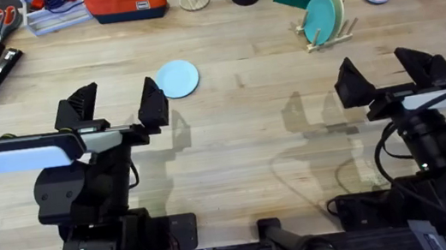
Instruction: Pick up the plates from the table one by one and place each into a slot on the dish rack.
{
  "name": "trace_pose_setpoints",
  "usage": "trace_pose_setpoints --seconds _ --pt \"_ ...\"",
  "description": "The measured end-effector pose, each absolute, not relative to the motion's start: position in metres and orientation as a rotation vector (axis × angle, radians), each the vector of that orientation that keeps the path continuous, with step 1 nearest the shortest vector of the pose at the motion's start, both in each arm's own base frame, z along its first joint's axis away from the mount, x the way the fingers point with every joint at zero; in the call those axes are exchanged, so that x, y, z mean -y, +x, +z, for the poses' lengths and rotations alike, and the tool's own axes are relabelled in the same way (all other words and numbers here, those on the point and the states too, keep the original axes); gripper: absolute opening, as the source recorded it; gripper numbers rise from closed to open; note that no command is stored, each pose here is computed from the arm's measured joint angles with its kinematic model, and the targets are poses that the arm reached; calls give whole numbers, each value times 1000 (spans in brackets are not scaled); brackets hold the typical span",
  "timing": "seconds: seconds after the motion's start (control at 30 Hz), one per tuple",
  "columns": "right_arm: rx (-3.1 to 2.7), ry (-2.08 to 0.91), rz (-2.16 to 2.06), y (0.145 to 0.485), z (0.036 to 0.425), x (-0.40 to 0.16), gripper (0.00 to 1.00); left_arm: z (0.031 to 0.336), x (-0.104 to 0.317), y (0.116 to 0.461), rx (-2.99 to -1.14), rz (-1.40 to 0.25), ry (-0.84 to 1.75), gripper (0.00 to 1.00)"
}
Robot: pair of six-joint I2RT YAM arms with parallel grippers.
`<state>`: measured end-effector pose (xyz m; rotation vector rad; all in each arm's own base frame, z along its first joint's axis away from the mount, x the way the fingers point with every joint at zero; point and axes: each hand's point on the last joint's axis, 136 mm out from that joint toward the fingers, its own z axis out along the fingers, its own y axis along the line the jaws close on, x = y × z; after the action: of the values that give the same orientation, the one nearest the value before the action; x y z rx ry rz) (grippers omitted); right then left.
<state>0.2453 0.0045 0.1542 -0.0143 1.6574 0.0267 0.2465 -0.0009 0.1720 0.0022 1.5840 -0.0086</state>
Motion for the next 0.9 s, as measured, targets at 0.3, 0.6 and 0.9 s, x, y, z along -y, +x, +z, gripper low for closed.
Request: trace_pose_setpoints --seconds 0.3,0.6,0.9 --pt "-1659 -14 27 245 154 -5 993 171 1 246 -1587 -9 2 993" --pt "-1658 -9 32 245 154 -4 993 171 1 246 -1587 -9 2 993" --pt "-1682 -29 14 240 165 -5 993 184 1 237 -1652 -9 2 993"
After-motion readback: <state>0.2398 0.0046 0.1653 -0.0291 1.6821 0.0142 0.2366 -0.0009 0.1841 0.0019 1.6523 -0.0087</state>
